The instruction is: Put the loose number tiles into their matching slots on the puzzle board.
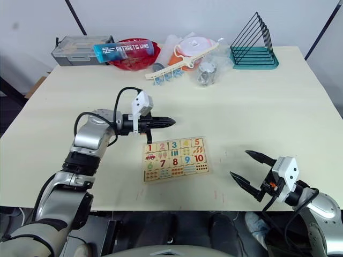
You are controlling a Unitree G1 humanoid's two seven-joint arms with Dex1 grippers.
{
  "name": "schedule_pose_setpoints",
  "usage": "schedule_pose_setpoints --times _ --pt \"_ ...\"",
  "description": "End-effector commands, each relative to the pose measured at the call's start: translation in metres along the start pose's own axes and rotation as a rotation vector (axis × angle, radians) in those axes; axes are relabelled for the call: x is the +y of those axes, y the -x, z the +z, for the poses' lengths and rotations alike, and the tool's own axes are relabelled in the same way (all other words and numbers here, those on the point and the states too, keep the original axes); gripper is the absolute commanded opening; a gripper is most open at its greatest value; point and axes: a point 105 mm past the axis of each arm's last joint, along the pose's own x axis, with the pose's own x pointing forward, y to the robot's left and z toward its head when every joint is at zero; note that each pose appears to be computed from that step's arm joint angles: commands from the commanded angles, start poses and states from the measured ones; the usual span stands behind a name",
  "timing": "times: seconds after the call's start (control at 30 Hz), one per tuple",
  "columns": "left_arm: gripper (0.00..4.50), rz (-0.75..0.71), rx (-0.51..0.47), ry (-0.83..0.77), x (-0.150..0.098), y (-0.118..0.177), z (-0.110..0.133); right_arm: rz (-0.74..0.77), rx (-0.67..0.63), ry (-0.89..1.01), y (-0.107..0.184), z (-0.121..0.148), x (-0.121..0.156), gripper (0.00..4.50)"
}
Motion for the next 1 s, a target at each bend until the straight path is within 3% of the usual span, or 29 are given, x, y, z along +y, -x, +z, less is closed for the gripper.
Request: schedule_pose_setpoints --times 0.03,0.13,0.23,0.37,0.53,0.77,1.0 --pt "0.07 0.081 -0.082 0.023 0.006 0.031 0.010 -0.062 0.011 0.022 0.008 0.003 -0.014 4.50" --pt "0.07 0.146 -0.095 0.068 0.007 0.050 0.002 -0.087 0.028 0.020 0.011 -0.001 -0.019 4.50" --pt "0.81 0.232 -0.094 0.101 0.007 0.069 -0.010 -0.103 0.026 0.013 0.013 -0.002 -0.023 4.50" --pt "2.62 0.310 -0.093 0.120 -0.001 0.090 -0.025 -0.133 0.035 0.012 0.018 -0.004 -0.030 4.50" --pt "4.49 0.415 -0.078 0.136 -0.008 0.113 -0.043 -0.153 0.055 0.001 0.029 -0.010 -0.035 4.50" --pt "4.49 0.531 -0.034 0.171 -0.021 0.142 -0.073 -0.161 0.069 -0.014 0.045 -0.010 -0.036 4.50" --pt "4.49 0.579 -0.005 0.184 -0.030 0.147 -0.090 -0.166 0.093 -0.006 0.063 -0.012 -0.037 4.50"
